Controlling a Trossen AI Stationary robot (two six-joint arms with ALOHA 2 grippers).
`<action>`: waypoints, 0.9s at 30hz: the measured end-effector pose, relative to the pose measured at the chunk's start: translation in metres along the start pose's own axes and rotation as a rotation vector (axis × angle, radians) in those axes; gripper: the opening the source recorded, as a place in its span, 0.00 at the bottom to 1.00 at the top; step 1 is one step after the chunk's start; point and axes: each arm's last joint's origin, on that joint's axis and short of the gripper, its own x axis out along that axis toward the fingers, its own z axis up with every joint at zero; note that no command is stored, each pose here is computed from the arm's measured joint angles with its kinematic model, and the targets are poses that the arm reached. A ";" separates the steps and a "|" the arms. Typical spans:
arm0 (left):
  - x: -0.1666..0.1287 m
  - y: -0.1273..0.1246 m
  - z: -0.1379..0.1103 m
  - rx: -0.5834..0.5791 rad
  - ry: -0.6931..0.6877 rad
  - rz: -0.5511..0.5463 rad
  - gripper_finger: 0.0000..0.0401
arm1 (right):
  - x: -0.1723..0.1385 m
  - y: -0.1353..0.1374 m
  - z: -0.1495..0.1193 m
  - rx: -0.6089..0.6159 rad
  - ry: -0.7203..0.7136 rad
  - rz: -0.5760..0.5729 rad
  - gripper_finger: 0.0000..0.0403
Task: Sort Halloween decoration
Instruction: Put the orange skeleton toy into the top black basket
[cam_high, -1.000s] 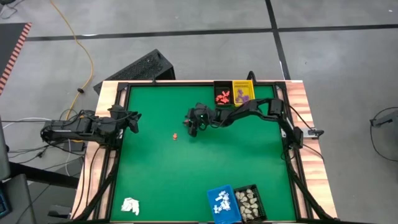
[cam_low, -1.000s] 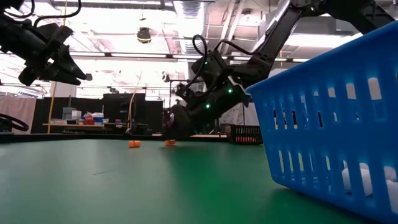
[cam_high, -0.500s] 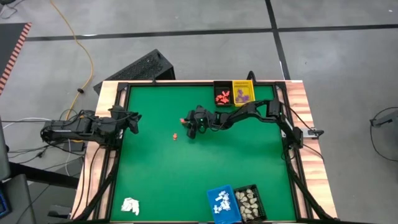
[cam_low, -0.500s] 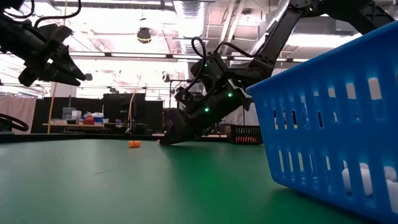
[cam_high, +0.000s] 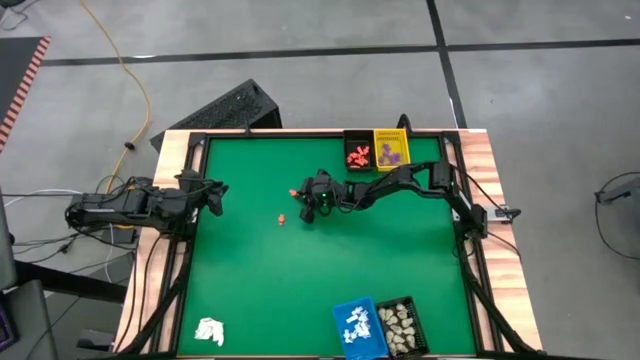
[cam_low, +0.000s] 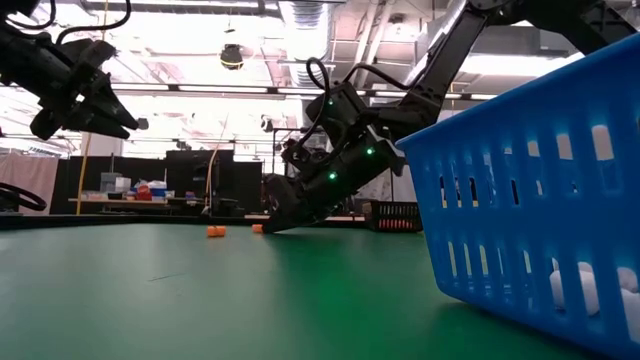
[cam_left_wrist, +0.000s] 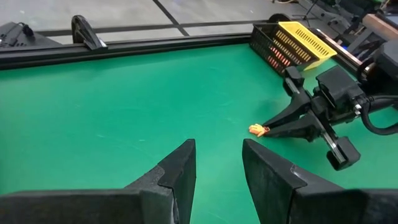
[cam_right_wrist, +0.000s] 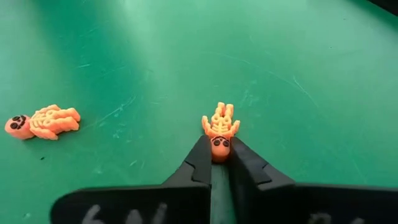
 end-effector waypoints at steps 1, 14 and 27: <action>0.000 0.000 0.000 0.000 0.001 0.000 0.30 | 0.000 0.001 0.001 0.000 -0.006 0.002 0.08; 0.000 0.000 0.000 0.000 0.001 -0.002 0.30 | -0.015 0.005 0.022 0.001 -0.060 0.017 0.01; 0.000 0.000 0.000 -0.004 0.001 -0.001 0.30 | -0.064 0.002 0.081 -0.054 -0.204 0.009 0.01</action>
